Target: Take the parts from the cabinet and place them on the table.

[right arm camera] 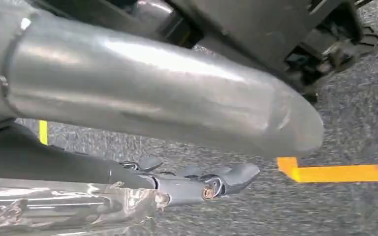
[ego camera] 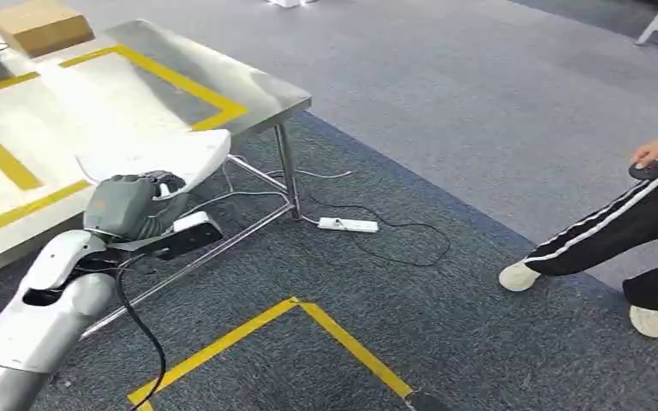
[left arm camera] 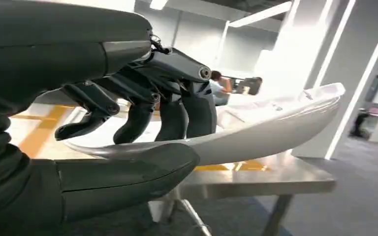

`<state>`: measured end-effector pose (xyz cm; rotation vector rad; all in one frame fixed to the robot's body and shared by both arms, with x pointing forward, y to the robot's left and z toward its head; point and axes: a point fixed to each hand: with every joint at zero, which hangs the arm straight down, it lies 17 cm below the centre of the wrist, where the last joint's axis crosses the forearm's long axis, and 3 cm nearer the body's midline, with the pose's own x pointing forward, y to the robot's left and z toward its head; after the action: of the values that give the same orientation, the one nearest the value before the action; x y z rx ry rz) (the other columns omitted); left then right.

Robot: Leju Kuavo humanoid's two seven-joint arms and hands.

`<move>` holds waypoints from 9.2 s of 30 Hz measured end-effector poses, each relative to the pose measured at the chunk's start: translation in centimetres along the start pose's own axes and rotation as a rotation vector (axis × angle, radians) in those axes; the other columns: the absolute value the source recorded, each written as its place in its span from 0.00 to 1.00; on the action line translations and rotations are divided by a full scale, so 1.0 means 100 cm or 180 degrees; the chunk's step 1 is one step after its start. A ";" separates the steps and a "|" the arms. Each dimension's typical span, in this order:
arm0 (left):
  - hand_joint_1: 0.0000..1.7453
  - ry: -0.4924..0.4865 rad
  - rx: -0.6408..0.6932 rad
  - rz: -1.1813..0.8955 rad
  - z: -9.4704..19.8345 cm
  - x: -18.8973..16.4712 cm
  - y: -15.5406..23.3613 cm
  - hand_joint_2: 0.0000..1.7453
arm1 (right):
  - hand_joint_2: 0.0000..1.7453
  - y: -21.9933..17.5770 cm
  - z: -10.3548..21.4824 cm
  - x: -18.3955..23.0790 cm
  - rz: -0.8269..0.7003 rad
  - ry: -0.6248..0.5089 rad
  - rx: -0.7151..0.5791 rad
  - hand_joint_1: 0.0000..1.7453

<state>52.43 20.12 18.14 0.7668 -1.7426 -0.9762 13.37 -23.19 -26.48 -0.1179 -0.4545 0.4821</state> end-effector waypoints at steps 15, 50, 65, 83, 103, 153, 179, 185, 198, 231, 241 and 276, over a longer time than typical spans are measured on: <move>1.00 -0.0006 -0.0006 0.0030 -0.001 0.004 -0.002 1.00 | 0.00 -0.004 0.001 -0.007 -0.0025 0.0030 0.0003 0.00; 1.00 0.0006 0.0049 0.0009 -0.009 0.011 0.003 1.00 | 0.00 -0.005 0.001 -0.012 -0.0079 0.0069 -0.0002 0.00; 1.00 0.0009 0.0069 0.0040 -0.007 0.013 -0.003 1.00 | 0.00 -0.005 0.001 -0.012 -0.0049 0.0069 0.0002 0.00; 1.00 -0.1083 -0.0022 -0.0557 -0.010 0.089 -0.017 1.00 | 0.00 -0.004 -0.001 0.005 -0.0095 -0.0033 0.0072 0.00; 1.00 -0.1605 -0.0305 -0.0570 0.006 0.150 -0.063 1.00 | 0.00 0.006 0.001 0.006 -0.0141 -0.0049 0.0112 0.00; 1.00 -0.1745 -0.0465 -0.0411 0.028 0.158 -0.089 1.00 | 0.00 0.022 0.003 0.013 -0.0058 -0.0063 0.0189 0.00; 1.00 -0.1738 -0.0450 -0.0446 0.034 0.151 -0.091 1.00 | 0.00 0.022 0.003 0.011 -0.0031 -0.0064 0.0169 0.00; 1.00 -0.1740 -0.0450 -0.0459 0.037 0.147 -0.092 1.00 | 0.00 0.023 0.003 0.012 -0.0018 -0.0072 0.0173 0.00; 1.00 -0.1726 -0.0498 -0.0439 0.044 0.145 -0.099 1.00 | 0.00 0.024 0.003 0.013 0.0011 -0.0079 0.0192 0.00; 1.00 -0.1757 -0.0490 -0.0430 0.042 0.150 -0.098 1.00 | 0.00 0.023 0.002 0.018 0.0021 -0.0104 0.0194 0.00; 1.00 -0.1762 -0.0508 -0.0405 0.044 0.153 -0.101 1.00 | 0.00 0.025 0.003 0.014 0.0021 -0.0086 0.0205 0.00; 1.00 -0.2300 -0.0861 -0.0248 0.079 0.229 -0.156 1.00 | 0.00 0.027 0.003 0.019 0.0109 -0.0103 0.0248 0.00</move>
<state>38.21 -4.32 12.71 0.3147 -2.1190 -1.6426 13.60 -19.91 -26.09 -0.0429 -0.4652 0.5352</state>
